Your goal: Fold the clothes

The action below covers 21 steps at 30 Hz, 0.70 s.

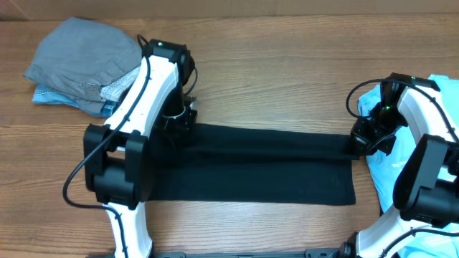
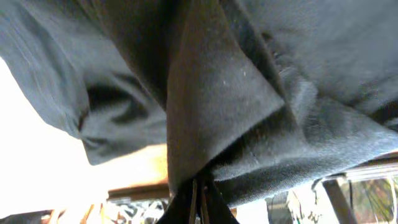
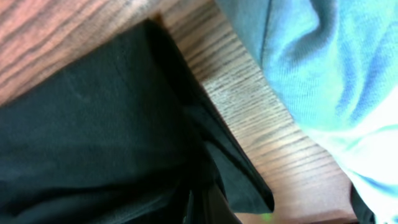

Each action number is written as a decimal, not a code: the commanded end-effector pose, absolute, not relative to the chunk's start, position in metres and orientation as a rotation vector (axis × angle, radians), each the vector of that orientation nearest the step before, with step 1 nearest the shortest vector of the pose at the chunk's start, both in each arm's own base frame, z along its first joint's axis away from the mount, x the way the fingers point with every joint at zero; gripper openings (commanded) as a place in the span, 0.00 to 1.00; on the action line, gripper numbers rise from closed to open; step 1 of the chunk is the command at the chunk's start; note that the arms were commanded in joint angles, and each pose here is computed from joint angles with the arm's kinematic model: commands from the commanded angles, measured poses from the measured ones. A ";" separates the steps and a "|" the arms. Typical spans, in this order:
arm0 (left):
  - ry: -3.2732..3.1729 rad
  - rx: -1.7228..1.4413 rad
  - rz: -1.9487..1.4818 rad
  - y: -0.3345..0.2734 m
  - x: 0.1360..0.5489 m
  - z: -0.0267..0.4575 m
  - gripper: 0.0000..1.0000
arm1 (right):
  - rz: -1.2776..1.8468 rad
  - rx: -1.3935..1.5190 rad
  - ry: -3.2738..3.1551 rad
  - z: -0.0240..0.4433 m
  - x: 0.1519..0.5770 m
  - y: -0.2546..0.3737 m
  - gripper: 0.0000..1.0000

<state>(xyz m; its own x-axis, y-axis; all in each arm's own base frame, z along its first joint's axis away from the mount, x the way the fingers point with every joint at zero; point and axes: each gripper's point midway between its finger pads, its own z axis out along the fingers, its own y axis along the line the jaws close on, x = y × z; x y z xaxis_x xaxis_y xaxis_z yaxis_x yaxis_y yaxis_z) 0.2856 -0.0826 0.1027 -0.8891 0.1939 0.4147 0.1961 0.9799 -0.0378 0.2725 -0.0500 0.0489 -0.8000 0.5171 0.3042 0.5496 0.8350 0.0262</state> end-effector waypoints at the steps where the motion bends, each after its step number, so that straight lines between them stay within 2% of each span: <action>1: -2.672 -0.252 -0.062 -0.073 0.268 0.104 0.04 | -0.109 -0.809 -2.751 0.055 0.270 -0.059 0.04; 6: -2.653 -0.209 -0.075 -0.071 0.257 0.088 0.05 | -0.109 -0.807 -2.739 0.056 0.267 -0.058 0.04; 8: -2.644 -0.209 -0.077 -0.070 0.255 0.085 0.20 | -0.108 -0.804 -2.728 0.057 0.265 -0.057 0.10; 9: -2.644 -0.209 -0.077 -0.070 0.254 0.084 0.26 | -0.108 -0.805 -2.730 0.057 0.265 -0.057 0.25; 10: -2.646 -0.209 -0.077 -0.070 0.255 0.084 0.30 | -0.108 -0.806 -2.735 0.056 0.266 -0.058 0.35; 11: -2.652 -0.211 -0.077 -0.070 0.256 0.086 0.41 | -0.109 -0.808 -2.741 0.056 0.268 -0.058 0.40; 12: -2.659 -0.214 -0.076 -0.069 0.257 0.086 0.58 | -0.110 -0.812 -2.748 0.055 0.269 -0.059 0.42; 21: -2.882 -0.197 -0.022 -0.070 0.293 0.132 0.69 | -0.231 -0.861 -2.887 0.084 0.298 -0.059 0.44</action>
